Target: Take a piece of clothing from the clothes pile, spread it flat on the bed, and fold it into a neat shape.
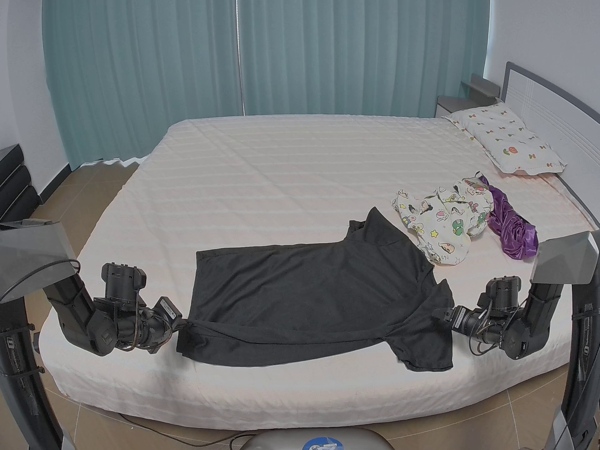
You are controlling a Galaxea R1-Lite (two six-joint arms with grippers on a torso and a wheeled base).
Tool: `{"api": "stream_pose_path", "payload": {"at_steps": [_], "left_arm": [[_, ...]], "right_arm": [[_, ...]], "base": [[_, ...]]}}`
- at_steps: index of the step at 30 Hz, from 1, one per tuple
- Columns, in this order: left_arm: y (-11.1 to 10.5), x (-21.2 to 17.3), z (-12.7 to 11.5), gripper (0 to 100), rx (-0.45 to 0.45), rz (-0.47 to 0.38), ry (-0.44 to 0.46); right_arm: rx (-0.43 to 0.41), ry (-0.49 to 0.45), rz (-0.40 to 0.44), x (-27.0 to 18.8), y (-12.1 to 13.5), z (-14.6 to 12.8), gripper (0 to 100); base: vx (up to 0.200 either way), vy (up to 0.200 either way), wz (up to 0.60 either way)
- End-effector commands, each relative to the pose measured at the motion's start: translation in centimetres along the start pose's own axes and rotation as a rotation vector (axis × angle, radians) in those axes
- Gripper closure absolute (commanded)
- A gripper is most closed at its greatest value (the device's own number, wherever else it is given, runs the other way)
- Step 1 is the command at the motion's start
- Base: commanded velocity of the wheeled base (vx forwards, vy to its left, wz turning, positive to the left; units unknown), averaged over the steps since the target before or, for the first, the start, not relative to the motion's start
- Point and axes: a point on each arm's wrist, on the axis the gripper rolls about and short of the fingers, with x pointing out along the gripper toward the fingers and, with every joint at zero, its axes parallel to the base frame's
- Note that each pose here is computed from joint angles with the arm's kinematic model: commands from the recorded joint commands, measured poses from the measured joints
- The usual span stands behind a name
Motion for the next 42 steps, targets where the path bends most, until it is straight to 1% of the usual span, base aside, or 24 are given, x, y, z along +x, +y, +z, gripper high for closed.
{"api": "stream_pose_path", "payload": {"at_steps": [1,4,6,16,17,21,28,29,30,35,36,39,42], "left_arm": [[0.0,0.1,0.0,100,-0.001,0.001,0.000],[0.0,0.1,0.0,100,0.000,-0.001,0.001],[0.0,0.1,0.0,100,0.000,0.000,-0.001],[0.0,0.1,0.0,100,0.000,0.000,-0.001],[0.0,0.1,0.0,100,0.000,0.000,-0.001],[0.0,0.1,0.0,100,0.000,0.000,-0.001],[0.0,0.1,0.0,100,-0.001,0.001,0.000],[0.1,0.0,0.0,100,-0.002,0.003,0.000],[0.1,0.0,0.0,100,-0.001,0.003,0.002],[0.0,-0.1,0.1,100,-0.002,-0.003,-0.003],[0.1,-0.1,0.1,100,-0.002,-0.002,-0.002],[0.2,-0.3,-0.1,100,-0.005,0.004,0.000],[0.3,-0.6,-0.3,100,-0.001,0.009,0.002]], "right_arm": [[-0.042,0.066,0.041,-2.2,1.1,-1.1,0],[-0.061,0.139,0.024,-1.8,1.2,-2.5,0],[-0.069,0.162,0.018,-1.6,1.1,-2.9,0],[-0.072,0.195,0.005,-1.8,1.3,-3.3,0],[-0.071,0.202,0.000,-2.0,1.4,-3.2,100],[-0.066,0.226,-0.011,-2.4,1.6,-2.9,100],[-0.072,0.228,-0.010,-2.9,1.8,-2.9,100],[-0.098,0.224,0.003,-3.2,2.2,-2.8,100],[-0.101,0.222,0.006,-3.3,2.3,-2.8,100],[-0.107,0.217,0.004,-3.9,3.1,-1.7,100],[-0.119,0.209,0.015,-4.6,4.1,-0.9,100],[-0.126,0.233,0.015,-6.5,5.6,0.4,100],[-0.116,0.269,-0.010,-7.3,5.6,0.6,100]], "base": [[0.000,0.000,0.00],[0.000,0.000,0.00],[0.000,0.000,0.00],[0.000,0.000,0.00],[0.000,0.000,0.00],[0.000,0.000,0.00],[0.000,0.000,0.00],[0.000,0.000,0.00],[0.000,0.000,0.00],[0.000,0.000,0.00],[0.000,0.000,0.00],[0.000,0.000,0.00],[0.000,0.000,0.00]]}}
